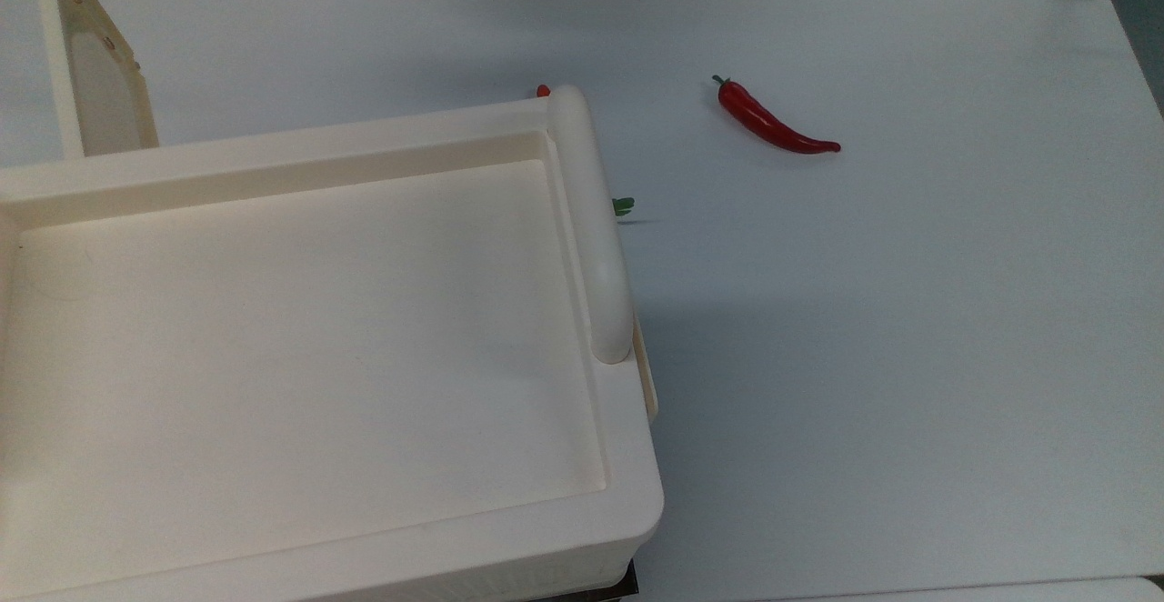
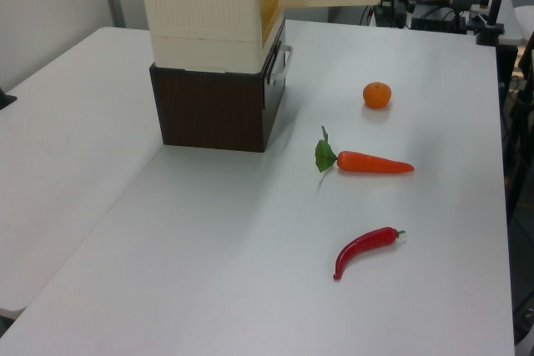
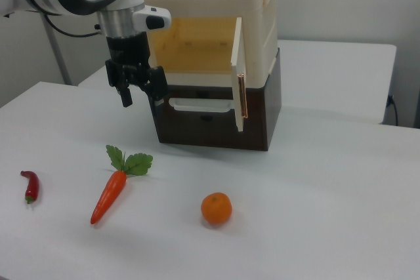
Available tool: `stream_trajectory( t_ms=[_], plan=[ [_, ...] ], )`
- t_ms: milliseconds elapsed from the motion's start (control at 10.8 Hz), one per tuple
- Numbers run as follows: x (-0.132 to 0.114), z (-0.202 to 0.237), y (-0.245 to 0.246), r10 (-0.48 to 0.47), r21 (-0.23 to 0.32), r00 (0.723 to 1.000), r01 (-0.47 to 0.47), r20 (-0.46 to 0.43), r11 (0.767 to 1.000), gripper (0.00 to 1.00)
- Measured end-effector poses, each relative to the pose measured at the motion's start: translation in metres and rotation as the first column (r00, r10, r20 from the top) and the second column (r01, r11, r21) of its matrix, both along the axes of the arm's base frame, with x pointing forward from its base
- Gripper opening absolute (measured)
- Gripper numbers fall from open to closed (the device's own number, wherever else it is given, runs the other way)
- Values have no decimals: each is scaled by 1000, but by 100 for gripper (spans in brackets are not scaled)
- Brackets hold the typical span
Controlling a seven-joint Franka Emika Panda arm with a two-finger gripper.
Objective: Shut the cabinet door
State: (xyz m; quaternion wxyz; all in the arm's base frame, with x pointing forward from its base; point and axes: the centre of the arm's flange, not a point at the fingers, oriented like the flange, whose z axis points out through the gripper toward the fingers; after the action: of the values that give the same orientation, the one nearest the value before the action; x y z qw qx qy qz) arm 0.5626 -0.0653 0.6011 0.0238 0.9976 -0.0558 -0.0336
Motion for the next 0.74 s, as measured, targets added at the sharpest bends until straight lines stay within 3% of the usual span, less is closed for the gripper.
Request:
stream_trajectory(
  t_ms=[370, 739],
  plan=[
    [-1, 0, -5, -8, 49, 1000, 8, 6, 999, 100],
    [0, 0, -1, -3, 59, 1000, 3, 8, 998, 100]
  ],
)
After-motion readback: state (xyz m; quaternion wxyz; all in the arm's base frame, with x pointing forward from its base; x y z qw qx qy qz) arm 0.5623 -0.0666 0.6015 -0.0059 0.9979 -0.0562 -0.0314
